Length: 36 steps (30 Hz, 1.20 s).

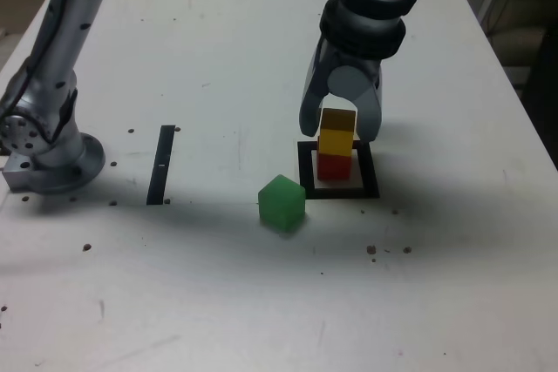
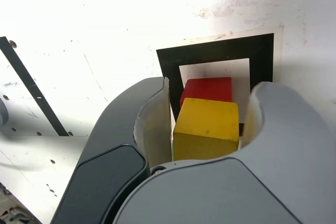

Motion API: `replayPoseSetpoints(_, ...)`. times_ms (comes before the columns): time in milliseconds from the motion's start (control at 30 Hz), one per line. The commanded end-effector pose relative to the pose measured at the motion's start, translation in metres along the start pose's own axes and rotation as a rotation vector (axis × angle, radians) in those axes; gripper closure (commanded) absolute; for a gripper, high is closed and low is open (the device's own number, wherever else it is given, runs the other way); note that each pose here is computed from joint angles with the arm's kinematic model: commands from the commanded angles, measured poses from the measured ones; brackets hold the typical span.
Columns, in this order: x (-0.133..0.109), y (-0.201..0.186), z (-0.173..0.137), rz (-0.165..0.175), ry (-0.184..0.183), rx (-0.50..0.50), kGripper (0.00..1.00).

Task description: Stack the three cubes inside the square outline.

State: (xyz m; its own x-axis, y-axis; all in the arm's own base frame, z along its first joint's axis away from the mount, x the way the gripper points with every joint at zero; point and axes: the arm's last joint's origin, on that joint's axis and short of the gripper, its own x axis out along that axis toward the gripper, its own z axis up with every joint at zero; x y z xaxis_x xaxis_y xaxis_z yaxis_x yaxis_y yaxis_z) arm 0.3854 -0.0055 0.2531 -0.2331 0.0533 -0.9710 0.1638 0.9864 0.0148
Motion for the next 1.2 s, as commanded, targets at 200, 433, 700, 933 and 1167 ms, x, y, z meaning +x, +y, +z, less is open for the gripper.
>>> replayPoseSetpoints(200,-0.008,-0.001,-0.010,0.008,-0.021,-0.007,0.01)
replayPoseSetpoints(433,-0.023,-0.001,-0.034,0.051,-0.052,-0.013,0.01)
replayPoseSetpoints(700,-0.028,-0.014,-0.064,0.078,-0.076,0.058,0.01)
replayPoseSetpoints(933,-0.027,-0.049,-0.080,0.101,-0.076,0.225,0.00)
replayPoseSetpoints(1167,-0.018,-0.085,-0.088,0.143,-0.038,0.397,0.01)
